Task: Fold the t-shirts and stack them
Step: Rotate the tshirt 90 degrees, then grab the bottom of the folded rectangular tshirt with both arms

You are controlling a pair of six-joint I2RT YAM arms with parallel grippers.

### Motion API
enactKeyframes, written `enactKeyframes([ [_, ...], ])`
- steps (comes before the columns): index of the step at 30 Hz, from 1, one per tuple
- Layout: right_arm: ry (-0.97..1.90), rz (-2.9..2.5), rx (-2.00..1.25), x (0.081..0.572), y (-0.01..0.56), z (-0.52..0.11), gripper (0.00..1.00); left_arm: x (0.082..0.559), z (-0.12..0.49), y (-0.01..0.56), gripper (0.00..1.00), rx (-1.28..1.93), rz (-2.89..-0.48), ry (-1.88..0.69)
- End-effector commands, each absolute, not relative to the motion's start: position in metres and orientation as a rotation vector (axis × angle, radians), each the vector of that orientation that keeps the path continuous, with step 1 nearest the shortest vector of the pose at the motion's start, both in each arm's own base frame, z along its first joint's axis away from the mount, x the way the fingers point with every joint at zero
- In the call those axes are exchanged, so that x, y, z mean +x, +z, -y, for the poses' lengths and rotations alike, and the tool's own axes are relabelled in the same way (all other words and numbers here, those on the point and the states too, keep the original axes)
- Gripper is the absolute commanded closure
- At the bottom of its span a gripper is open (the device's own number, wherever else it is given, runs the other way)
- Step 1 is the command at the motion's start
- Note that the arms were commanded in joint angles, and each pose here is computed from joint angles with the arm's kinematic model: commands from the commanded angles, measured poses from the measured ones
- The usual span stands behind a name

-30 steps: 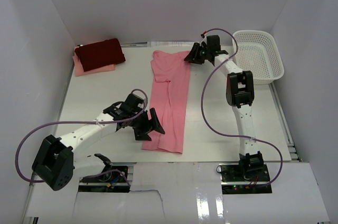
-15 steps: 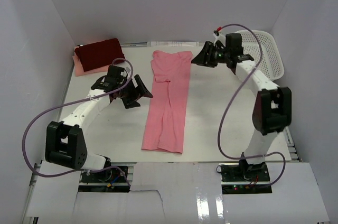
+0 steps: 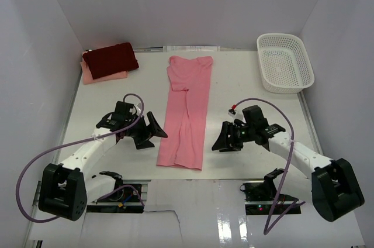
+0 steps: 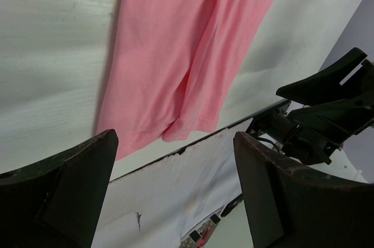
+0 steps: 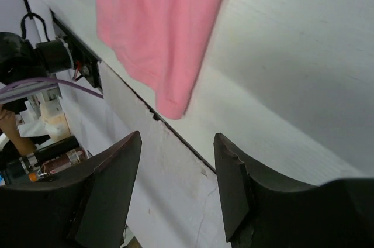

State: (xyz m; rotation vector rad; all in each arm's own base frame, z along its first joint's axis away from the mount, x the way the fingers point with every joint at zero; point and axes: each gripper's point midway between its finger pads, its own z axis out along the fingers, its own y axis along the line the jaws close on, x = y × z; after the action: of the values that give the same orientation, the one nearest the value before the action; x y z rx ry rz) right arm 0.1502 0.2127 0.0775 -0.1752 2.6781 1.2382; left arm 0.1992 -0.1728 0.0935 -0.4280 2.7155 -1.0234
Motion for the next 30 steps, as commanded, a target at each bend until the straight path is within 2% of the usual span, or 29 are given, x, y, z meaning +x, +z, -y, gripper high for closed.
enactKeyframes([
  [1,1.302,-2.617,-0.159,0.143,0.095,-0.226,0.40,0.187,0.177,0.097,0.09,-0.407,-2.690,-1.086],
  [8,1.357,-2.726,-0.199,0.100,0.074,-0.260,0.40,0.162,0.176,0.079,0.09,-0.405,-2.744,-1.086],
  [15,1.394,-2.760,-0.110,0.081,0.057,-0.276,0.39,0.155,0.166,0.067,0.09,-0.480,-2.760,-0.976],
  [30,1.285,-2.767,0.058,0.098,0.034,-0.304,0.40,0.153,0.144,0.038,0.08,-0.811,-2.769,-0.748],
])
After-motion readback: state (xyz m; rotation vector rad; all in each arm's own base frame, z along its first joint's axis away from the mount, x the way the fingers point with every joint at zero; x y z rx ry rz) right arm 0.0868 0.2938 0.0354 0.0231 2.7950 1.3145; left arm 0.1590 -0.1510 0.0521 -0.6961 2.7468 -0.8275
